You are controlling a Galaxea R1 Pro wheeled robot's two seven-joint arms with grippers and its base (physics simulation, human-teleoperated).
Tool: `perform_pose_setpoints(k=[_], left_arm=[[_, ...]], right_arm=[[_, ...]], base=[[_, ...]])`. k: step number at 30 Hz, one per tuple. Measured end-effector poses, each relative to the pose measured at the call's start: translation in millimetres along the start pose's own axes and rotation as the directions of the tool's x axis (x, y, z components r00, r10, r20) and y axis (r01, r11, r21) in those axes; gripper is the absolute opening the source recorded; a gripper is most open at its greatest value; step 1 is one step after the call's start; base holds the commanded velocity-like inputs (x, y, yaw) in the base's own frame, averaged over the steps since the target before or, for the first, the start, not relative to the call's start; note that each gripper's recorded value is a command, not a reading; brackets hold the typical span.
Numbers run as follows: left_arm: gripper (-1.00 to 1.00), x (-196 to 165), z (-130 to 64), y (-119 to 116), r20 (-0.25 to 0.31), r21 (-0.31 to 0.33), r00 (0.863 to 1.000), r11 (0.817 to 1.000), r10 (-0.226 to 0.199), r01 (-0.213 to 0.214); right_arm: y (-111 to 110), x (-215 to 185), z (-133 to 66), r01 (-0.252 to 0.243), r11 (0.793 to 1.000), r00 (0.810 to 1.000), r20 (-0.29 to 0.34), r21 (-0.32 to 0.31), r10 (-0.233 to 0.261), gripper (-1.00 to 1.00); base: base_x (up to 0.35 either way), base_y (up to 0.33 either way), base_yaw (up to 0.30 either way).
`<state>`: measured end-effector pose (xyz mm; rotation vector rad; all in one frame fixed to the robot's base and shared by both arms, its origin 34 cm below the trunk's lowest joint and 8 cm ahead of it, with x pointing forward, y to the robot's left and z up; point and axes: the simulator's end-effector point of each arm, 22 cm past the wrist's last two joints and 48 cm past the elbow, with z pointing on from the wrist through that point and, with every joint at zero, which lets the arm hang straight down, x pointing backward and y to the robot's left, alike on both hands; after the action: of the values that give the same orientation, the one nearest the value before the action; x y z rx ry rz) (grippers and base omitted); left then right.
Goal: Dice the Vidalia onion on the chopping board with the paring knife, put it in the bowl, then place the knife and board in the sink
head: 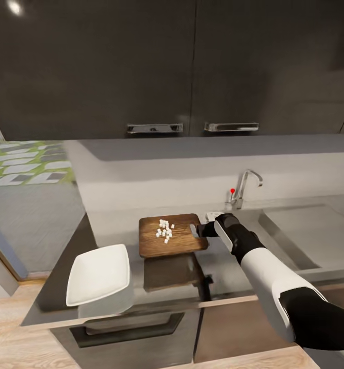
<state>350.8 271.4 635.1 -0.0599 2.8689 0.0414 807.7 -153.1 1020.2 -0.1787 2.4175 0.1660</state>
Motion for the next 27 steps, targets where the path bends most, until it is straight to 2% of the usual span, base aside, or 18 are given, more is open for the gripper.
perform_pose_setpoints(k=[16, 27], left_arm=[[1.00, -10.4, -3.3, 0.5, 0.024, 0.001, 1.000, 1.000, -0.001, 0.001], [1.00, -17.3, -6.0, -0.1, 0.041, 0.002, 0.999, 1.000, -0.001, 0.001]], right_arm=[[4.2, -11.2, -13.0, 0.005, 1.000, 1.000, 0.024, -0.001, -0.005, -1.00], [5.3, -18.0, -22.5, 0.009, 1.000, 0.999, 0.040, 0.001, -0.010, -1.00]], base=[[-0.139, 0.153, 0.000], [-0.135, 0.241, 0.000]])
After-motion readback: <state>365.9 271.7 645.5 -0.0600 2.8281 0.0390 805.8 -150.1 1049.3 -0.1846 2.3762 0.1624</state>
